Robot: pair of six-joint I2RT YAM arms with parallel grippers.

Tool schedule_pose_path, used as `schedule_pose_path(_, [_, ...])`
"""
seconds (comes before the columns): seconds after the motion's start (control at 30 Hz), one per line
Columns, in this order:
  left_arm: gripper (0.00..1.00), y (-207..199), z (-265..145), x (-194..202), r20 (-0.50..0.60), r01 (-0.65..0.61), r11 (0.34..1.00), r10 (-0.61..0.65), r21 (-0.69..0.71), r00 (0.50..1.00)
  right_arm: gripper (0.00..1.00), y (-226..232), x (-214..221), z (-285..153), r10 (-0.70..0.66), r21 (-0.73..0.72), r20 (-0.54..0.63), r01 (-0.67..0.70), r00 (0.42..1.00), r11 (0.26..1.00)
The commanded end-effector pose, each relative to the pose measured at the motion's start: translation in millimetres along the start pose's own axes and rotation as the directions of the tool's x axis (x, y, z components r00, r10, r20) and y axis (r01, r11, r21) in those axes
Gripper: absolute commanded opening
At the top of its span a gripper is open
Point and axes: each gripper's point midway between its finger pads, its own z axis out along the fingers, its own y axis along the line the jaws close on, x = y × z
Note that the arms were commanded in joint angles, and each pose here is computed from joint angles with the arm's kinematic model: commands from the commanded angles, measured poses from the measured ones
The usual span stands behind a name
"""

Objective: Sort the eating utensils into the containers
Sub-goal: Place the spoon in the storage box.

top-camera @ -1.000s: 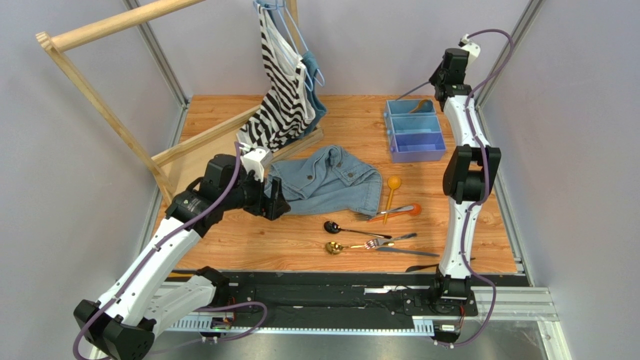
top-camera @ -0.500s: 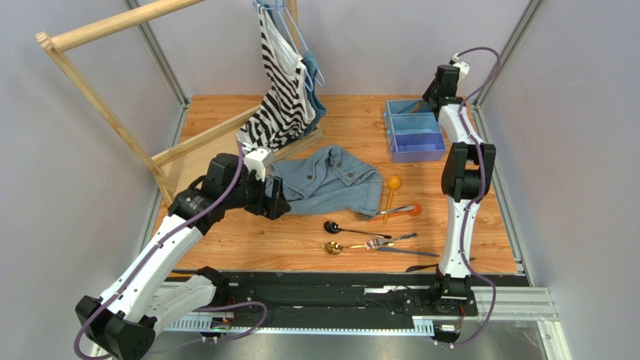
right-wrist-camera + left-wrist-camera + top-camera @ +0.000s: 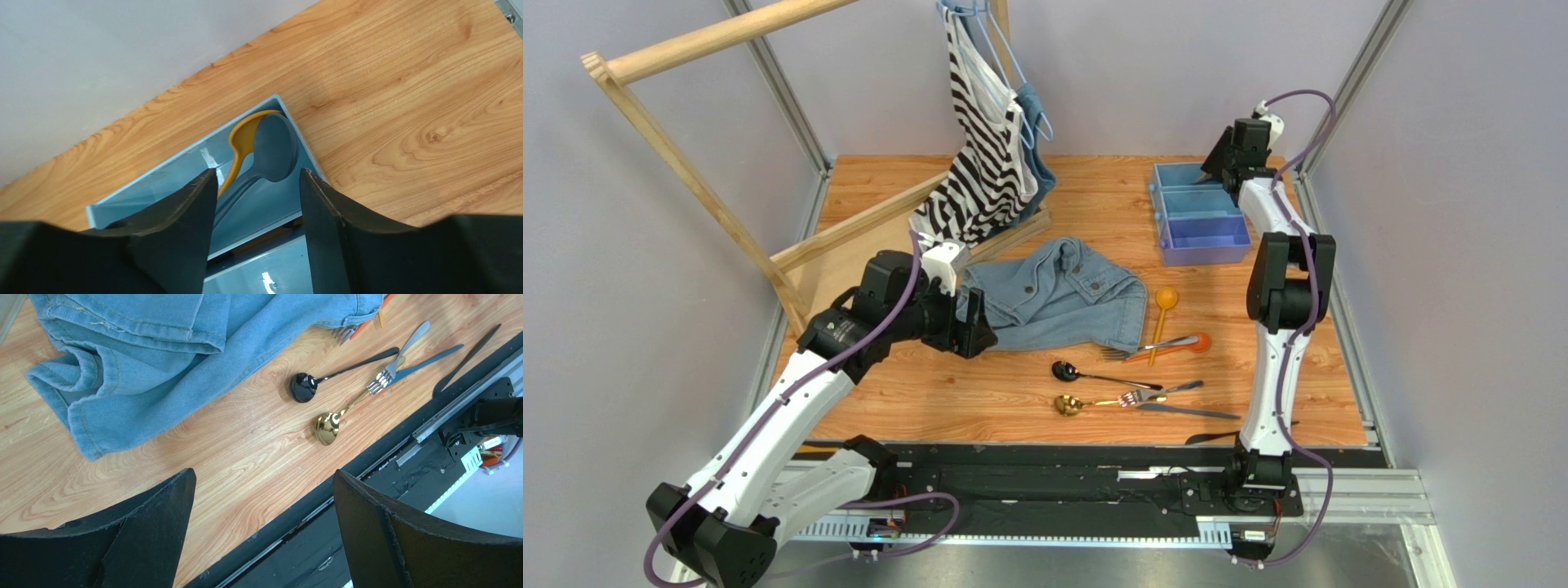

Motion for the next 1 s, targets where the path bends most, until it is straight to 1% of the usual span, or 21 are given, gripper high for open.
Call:
schedule_pose_path(0.0, [0.91,2,-1,-6,0.024,-0.009,1.000,0.010,-0.006,1.000,0.61,33,-82,-48,0.038,-0.094,0.169,-0.022,0.985,0.995])
schedule_pose_path(0.1, [0.91,2,-1,-7,0.026,-0.010,1.000,0.010,-0.009,1.000,0.64,41,-99,-62,0.050,-0.125,0.195,-0.026,0.979,0.992])
schedule_pose_path(0.17, [0.91,3,-1,-6,0.025,-0.009,1.000,0.010,-0.011,1.000,0.64,47,-107,-70,0.062,-0.148,0.205,-0.032,0.977,0.989])
schedule_pose_path(0.27, [0.91,3,-1,-6,0.024,-0.010,1.000,0.011,-0.012,1.000,0.69,55,-122,-89,0.092,-0.183,0.222,-0.051,0.971,0.982])
schedule_pose_path(0.4, [0.91,4,1,-5,0.015,-0.012,1.000,0.013,-0.013,1.000,0.72,69,-139,-122,0.145,-0.257,0.237,-0.082,0.961,0.963])
schedule_pose_path(0.47, [0.91,4,3,-5,0.006,-0.011,1.000,0.011,-0.014,1.000,0.72,74,-140,-133,0.180,-0.286,0.223,-0.112,0.958,0.952])
schedule_pose_path(0.5, [0.91,5,3,-4,0.004,-0.012,1.000,0.012,-0.017,1.000,0.73,78,-154,-152,0.204,-0.316,0.248,-0.120,0.947,0.941])
schedule_pose_path(0.53, [0.91,5,4,-4,-0.001,-0.011,1.000,0.011,-0.016,1.000,0.73,74,-139,-150,0.212,-0.311,0.217,-0.138,0.953,0.940])
schedule_pose_path(0.57, [0.91,5,4,-3,-0.004,-0.011,1.000,0.011,-0.016,1.000,0.73,74,-137,-157,0.246,-0.325,0.205,-0.171,0.947,0.930])
schedule_pose_path(0.6, [0.91,5,5,-3,-0.006,-0.011,1.000,0.011,-0.015,1.000,0.74,77,-146,-175,0.278,-0.355,0.225,-0.187,0.934,0.916])
schedule_pose_path(0.63, [0.91,4,5,-3,-0.009,-0.012,1.000,0.012,-0.005,1.000,0.74,68,-124,-171,0.288,-0.339,0.192,-0.212,0.938,0.917])
schedule_pose_path(0.67, [0.91,2,6,-4,-0.006,-0.015,1.000,0.015,0.003,1.000,0.74,70,-113,-176,0.295,-0.366,0.160,-0.221,0.942,0.904])
schedule_pose_path(0.7, [0.91,-1,6,-5,-0.004,-0.018,1.000,0.018,0.024,1.000,0.74,75,-123,-194,0.334,-0.408,0.185,-0.237,0.924,0.882])
schedule_pose_path(0.73, [0.91,-3,6,-5,-0.003,-0.018,0.999,0.018,0.035,1.000,0.74,65,-96,-188,0.332,-0.383,0.144,-0.257,0.932,0.887])
schedule_pose_path(0.77, [0.91,-4,7,-6,0.000,-0.019,0.999,0.019,0.042,1.000,0.74,65,-89,-192,0.339,-0.393,0.127,-0.266,0.932,0.880])
schedule_pose_path(0.8, [0.91,-6,7,-6,-0.001,-0.021,0.998,0.021,0.053,1.000,0.74,65,-91,-203,0.358,-0.410,0.129,-0.279,0.925,0.869])
schedule_pose_path(0.83, [0.91,-7,7,-6,-0.003,-0.022,0.998,0.022,0.059,1.000,0.74,63,-80,-205,0.358,-0.409,0.113,-0.285,0.927,0.867])
schedule_pose_path(0.87, [0.91,-9,8,-8,0.002,-0.028,0.997,0.028,0.070,1.000,0.74,55,-57,-202,0.351,-0.387,0.074,-0.297,0.933,0.873])
schedule_pose_path(0.93, [0.91,-15,9,-7,-0.002,-0.023,0.994,0.023,0.108,1.000,0.74,50,-45,-214,0.361,-0.391,0.057,-0.312,0.931,0.866])
schedule_pose_path(0.97, [0.91,-19,10,-9,0.000,-0.024,0.991,0.024,0.132,1.000,0.74,39,-23,-218,0.363,-0.367,0.027,-0.329,0.931,0.870])
